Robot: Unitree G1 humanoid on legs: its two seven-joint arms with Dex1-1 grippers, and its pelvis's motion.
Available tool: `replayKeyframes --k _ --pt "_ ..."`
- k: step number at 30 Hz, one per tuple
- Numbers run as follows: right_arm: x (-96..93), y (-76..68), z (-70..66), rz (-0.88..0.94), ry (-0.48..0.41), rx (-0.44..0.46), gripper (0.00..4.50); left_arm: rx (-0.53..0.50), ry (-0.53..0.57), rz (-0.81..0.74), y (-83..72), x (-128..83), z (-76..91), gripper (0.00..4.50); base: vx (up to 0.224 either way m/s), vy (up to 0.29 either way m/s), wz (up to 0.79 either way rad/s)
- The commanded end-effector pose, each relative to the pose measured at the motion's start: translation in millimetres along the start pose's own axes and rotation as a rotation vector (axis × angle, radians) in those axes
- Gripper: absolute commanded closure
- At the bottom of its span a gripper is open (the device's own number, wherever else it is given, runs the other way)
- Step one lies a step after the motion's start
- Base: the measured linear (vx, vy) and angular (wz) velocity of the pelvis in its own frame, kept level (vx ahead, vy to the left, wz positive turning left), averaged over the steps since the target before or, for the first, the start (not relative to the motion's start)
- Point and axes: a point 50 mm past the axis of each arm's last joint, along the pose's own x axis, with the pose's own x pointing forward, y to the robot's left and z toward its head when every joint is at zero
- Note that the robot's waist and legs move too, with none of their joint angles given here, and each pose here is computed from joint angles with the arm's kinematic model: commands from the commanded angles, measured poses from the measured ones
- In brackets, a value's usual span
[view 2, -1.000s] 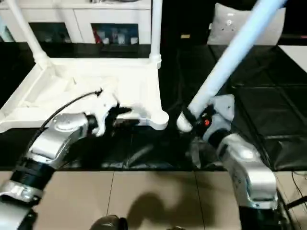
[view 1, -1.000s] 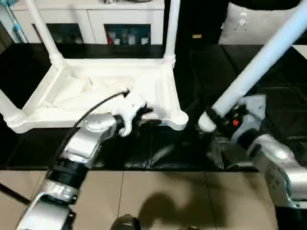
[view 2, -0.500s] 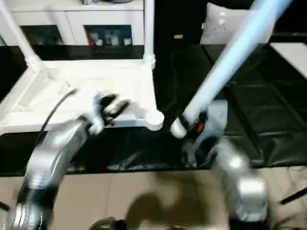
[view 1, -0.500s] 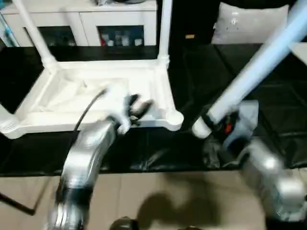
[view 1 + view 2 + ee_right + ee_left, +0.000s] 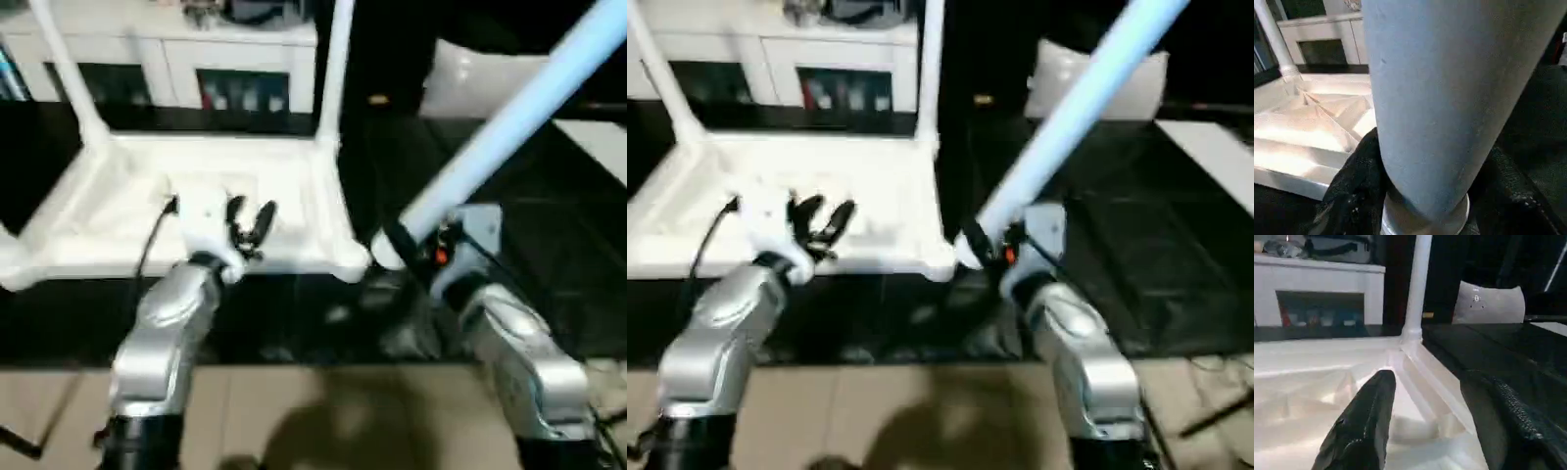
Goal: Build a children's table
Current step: Insert table leg to table base
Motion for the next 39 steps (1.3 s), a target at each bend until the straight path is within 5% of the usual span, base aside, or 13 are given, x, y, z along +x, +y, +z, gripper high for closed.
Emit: replayKeyframes --k 1,8,11,18,27,36,39 --pt "-0.4 -0.7 5.2 0.014 -0.028 -0.016 2.59 0.008 0.006 -0.003 -2.6 -2 0.9 1.95 0.134 0.072 0.03" --pt "0.2 -0.6 0.3 0.017 0.023 -0.093 2.59 0.019 0.031 0.007 -0.3 -3 -1.9 1.95 0.096 -0.044 0.04" --pt "-1.4 -5.7 2.4 -0.022 -0.009 0.000 2.59 0.041 0.037 -0.020 -4.2 -4 -2.3 1.95 0.069 -0.068 0.23" --pt "-3.6 -6.9 5.5 0.028 -0.006 -0.095 2.59 0.059 0.054 -0.035 -5.2 -3 -5.2 1.95 0.087 0.017 0.15" --pt "-3.8 -9.4 7.1 0.027 -0.023 -0.095 2.60 0.066 0.078 -0.067 -5.2 1 -7.0 1.91 0.107 -0.021 0.00" --pt "-8.0 -20.7 18.2 0.102 -0.058 -0.096 2.60 0.265 0.294 -0.577 3.0 7 -17.3 1.89 -0.017 -0.008 -0.01" --pt "-4.0 -21.2 12.8 0.140 0.029 -0.078 2.60 0.340 0.362 -0.747 5.7 7 -23.3 1.89 -0.097 0.001 0.00"
